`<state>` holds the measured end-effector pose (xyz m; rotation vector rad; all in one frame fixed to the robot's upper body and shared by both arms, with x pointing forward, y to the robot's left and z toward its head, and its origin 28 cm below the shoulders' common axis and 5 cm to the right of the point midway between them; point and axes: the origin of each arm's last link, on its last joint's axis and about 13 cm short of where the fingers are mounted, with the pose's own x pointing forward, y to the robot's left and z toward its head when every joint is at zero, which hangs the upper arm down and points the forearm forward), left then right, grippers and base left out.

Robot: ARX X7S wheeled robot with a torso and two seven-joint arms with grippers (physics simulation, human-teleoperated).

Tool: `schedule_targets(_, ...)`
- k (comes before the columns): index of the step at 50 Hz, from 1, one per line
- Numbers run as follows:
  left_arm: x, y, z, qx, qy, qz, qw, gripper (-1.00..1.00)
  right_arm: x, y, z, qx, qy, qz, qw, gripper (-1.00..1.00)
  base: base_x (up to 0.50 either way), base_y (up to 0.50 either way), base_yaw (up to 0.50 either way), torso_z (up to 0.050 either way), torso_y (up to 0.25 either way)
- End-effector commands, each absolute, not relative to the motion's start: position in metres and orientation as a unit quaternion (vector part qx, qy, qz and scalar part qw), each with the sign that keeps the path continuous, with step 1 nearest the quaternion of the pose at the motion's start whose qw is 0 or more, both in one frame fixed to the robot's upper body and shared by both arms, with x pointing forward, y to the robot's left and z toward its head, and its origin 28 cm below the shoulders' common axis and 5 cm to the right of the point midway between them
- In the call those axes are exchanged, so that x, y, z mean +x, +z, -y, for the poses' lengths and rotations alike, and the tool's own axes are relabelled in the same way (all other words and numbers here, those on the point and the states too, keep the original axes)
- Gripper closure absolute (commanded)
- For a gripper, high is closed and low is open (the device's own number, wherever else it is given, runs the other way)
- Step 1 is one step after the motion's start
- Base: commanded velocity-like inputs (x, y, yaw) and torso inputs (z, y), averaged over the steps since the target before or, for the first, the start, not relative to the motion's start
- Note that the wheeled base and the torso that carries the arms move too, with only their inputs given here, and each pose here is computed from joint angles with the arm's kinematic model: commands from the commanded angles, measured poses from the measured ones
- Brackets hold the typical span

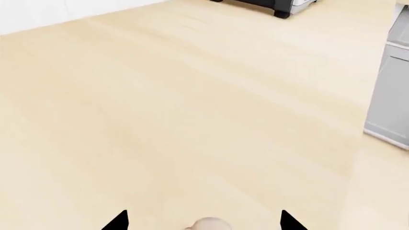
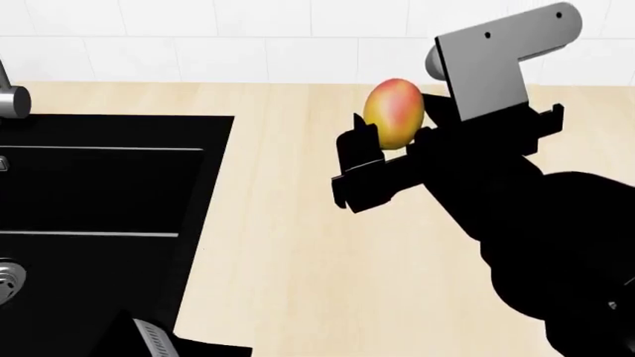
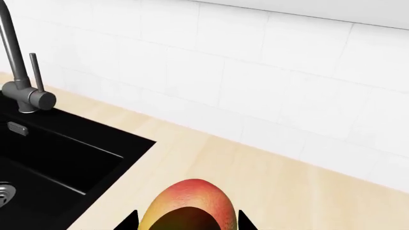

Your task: There is a mixed pile of frozen fruits and vegetables on the counter. Locate all the frozen vegetables and place the items in a bowl on the counter. Take all the frozen fruits and defrost them in a running sink.

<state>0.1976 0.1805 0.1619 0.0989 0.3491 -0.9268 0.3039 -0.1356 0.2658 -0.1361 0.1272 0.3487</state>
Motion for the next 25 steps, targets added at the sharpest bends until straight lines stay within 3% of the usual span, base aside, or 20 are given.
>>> schedule_targets(1, 0.196, 0.159, -0.182, 0.062, -0.44, -0.182, 0.877, -1.0, 0.303, 0.265, 0.136, -0.068, 0.174, -0.06, 0.981, 1.0, 0.0, 0.0, 0.0, 0.0, 0.0)
schedule_targets(14, 0.179, 0.197, -0.182, 0.087, -0.46, -0.165, 0.868, -1.0, 0.305, 0.263, 0.137, -0.064, 0.173, -0.062, 0.981, 1.0, 0.0, 0.0, 0.0, 0.0, 0.0)
schedule_targets(25, 0.187, 0.179, -0.182, 0.09, -0.453, -0.202, 0.864, -1.0, 0.304, 0.259, 0.136, -0.062, 0.178, -0.068, 0.98, 1.0, 0.0, 0.0, 0.0, 0.0, 0.0)
